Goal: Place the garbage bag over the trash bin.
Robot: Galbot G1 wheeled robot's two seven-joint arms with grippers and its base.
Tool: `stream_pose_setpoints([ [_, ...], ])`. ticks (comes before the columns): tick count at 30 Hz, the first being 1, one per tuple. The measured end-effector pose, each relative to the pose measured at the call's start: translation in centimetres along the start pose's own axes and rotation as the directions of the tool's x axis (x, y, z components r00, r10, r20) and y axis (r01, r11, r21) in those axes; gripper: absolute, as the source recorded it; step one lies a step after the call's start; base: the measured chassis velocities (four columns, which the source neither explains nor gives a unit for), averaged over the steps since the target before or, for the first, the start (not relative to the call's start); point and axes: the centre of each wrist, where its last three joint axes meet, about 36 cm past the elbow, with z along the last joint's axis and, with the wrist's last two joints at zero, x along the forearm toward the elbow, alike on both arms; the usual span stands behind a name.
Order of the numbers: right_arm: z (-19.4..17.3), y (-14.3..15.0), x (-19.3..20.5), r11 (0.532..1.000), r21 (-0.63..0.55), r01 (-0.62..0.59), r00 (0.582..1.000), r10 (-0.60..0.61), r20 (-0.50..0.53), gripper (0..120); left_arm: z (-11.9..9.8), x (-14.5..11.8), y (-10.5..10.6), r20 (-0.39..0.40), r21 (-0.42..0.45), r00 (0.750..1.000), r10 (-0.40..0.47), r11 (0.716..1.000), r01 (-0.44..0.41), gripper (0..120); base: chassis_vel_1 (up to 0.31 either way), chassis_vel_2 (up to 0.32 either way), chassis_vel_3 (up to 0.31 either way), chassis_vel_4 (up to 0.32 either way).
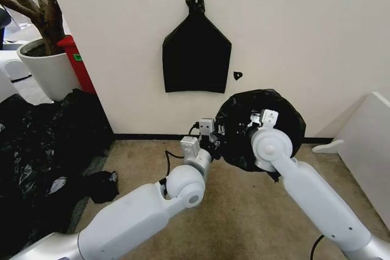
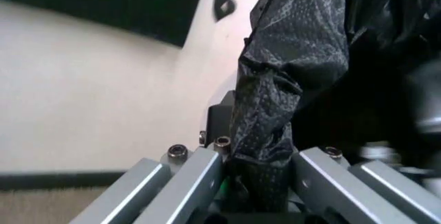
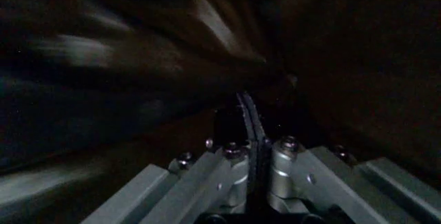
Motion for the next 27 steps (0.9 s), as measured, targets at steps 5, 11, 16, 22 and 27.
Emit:
stream_pose_setpoints([
  [5,-0.5,-0.3,4.2,0.996,0.028,0.090,0.995,-0.091,0.046,0,-0.7,-0.4,-0.1,-0.101,0.116,0.992,-0.074,0.990,0.085,0,0.000,0.000,0.000,0.000],
  [11,0.9,-3.0,10.2,0.962,0.097,0.254,0.956,-0.265,0.127,0,-1.2,-1.0,-0.1,-0.245,0.205,0.958,-0.149,0.958,0.201,0,0.000,0.000,0.000,0.000],
  [16,0.9,-3.5,12.9,0.929,0.126,0.347,0.888,-0.369,0.276,0,-1.8,-1.0,0.7,-0.396,0.191,0.879,-0.265,0.913,0.361,0,0.000,0.000,0.000,0.000],
  [22,0.5,-7.8,14.2,0.949,0.198,0.244,0.856,-0.307,0.416,0,-1.6,-1.9,1.1,-0.516,0.120,0.781,-0.351,0.874,0.472,0,0.000,0.000,0.000,0.000],
  [27,2.5,-11.6,16.5,0.954,0.202,0.220,0.871,-0.285,0.399,0,-0.3,-2.2,1.1,-0.580,0.104,0.732,-0.357,0.859,0.501,0,0.000,0.000,0.000,0.000],
])
